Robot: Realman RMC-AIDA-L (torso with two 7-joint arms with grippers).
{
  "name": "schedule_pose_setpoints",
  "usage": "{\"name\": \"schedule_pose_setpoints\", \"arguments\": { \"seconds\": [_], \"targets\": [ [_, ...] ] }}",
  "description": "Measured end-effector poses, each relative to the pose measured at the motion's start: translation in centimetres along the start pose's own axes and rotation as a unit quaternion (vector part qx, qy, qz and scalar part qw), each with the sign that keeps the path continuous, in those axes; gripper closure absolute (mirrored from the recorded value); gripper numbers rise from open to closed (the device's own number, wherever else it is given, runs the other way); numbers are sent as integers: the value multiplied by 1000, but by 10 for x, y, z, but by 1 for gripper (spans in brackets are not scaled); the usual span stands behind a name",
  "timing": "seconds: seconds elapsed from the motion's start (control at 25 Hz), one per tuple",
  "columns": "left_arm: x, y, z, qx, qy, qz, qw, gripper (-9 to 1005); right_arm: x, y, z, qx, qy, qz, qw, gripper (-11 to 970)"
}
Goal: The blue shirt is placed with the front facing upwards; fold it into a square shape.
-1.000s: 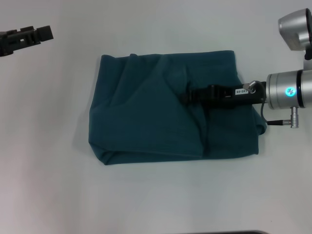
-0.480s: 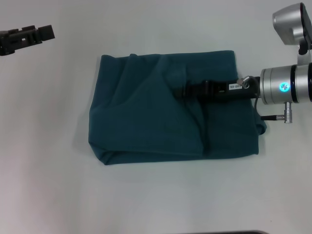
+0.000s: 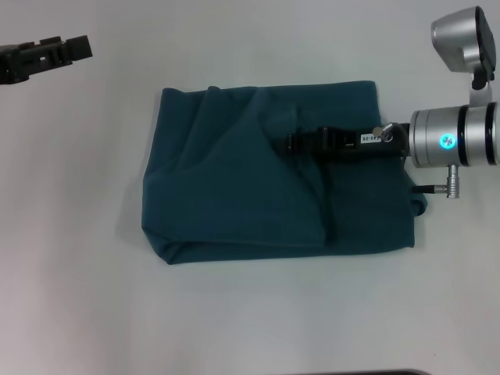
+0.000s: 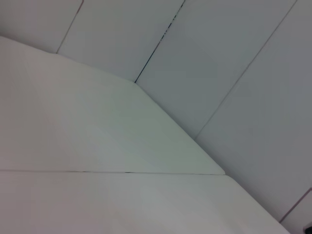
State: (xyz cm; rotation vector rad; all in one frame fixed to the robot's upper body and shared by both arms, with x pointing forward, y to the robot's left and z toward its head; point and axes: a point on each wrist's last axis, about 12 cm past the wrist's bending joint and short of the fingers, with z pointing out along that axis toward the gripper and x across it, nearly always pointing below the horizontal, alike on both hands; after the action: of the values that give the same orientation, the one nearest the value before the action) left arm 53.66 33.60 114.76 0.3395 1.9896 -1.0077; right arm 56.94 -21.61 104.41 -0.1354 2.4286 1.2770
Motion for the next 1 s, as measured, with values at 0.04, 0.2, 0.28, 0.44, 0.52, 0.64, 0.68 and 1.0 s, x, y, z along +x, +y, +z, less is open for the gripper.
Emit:
{"name": "schedule_pose_setpoints", "arguments": {
  "seconds": [0.04, 0.2, 0.28, 0.44, 0.52, 0.64, 0.68, 1.0],
  "targets": [
    [0, 0, 0, 0, 0, 1, 1000, 229, 0, 0, 0, -1, 0, -1, 1000, 355],
    [-2, 0, 2, 2, 0, 3, 1000, 228, 1, 1, 3, -3, 0, -4, 1000, 413],
    [-3, 0, 2, 2, 0, 4, 1000, 228, 0, 3, 4, -2, 5, -12, 1000, 450],
    [-4, 0, 1, 1, -1, 5, 1000, 228, 1, 4, 6, -2, 8, -23, 1000, 534],
    [-4, 0, 1, 1, -1, 5, 1000, 228, 0, 4, 6, -5, 5, -26, 1000, 576],
    [-4, 1, 0, 0, -1, 5, 1000, 227, 0, 5, 6, -9, 0, -28, 1000, 639],
    [-4, 1, 0, 0, -1, 5, 1000, 227, 1, 4, 6, -10, 0, -28, 1000, 660],
    [-5, 1, 0, 0, 0, 5, 1000, 229, 0, 8, 1, -39, -13, -53, 998, 907]
  ]
}}
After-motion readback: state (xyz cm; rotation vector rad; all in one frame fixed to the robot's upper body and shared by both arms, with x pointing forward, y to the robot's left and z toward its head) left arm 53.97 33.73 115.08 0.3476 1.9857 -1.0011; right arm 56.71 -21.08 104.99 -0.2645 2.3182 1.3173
